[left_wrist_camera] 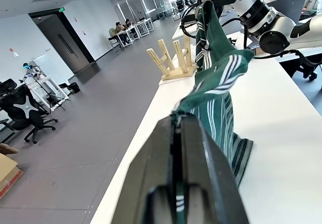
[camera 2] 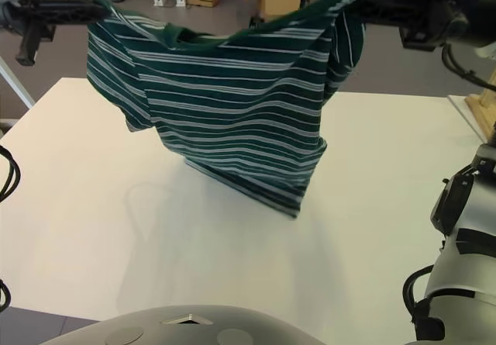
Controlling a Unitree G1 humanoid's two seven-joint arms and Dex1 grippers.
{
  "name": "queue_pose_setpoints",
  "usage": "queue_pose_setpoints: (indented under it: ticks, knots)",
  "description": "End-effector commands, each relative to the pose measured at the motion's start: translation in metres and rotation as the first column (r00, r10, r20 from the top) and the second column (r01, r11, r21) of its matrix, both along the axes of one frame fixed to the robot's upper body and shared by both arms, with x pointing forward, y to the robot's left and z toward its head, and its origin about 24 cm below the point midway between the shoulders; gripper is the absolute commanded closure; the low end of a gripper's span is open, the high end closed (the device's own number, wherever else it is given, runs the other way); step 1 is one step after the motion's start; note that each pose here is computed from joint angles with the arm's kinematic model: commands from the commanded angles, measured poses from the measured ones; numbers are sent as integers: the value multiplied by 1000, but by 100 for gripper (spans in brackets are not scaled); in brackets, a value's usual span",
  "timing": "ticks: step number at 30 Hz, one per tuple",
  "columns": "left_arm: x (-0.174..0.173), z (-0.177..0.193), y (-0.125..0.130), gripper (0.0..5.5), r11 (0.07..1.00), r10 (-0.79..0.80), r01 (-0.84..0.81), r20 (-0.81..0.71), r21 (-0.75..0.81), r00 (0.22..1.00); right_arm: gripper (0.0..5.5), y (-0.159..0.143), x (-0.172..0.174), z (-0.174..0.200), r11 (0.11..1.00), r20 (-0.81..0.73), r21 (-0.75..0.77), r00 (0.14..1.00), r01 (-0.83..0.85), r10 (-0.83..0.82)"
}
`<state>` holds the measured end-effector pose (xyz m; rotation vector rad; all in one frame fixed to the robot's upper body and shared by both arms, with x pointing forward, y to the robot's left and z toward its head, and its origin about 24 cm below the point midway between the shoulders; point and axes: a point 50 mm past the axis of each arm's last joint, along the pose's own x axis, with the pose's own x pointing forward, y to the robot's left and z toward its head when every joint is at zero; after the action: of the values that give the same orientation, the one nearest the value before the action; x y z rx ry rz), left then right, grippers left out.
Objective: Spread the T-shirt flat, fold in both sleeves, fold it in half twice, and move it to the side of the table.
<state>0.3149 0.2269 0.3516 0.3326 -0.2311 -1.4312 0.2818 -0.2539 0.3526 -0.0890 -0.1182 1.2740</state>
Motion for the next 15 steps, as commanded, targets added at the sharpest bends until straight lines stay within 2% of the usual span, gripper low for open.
queue_pose_setpoints:
  ticks: [1, 6, 10, 15]
  knots:
    - [2, 21, 2, 549, 999, 22, -18, 77, -44, 997, 550, -4, 4, 19, 997, 61, 59, 997, 47, -50]
    - [38, 10, -12, 549, 985, 160, -153, 109, -75, 981, 550, -10, 45, 5, 971, 68, 44, 969, 235, -238]
    - [63, -9, -27, 549, 941, 337, -334, 104, -48, 936, 550, -8, 75, -3, 919, 94, 36, 914, 392, -394]
    - [74, -13, -30, 549, 874, 485, -483, 173, -53, 857, 550, -6, 86, 4, 868, 148, 82, 855, 491, -497]
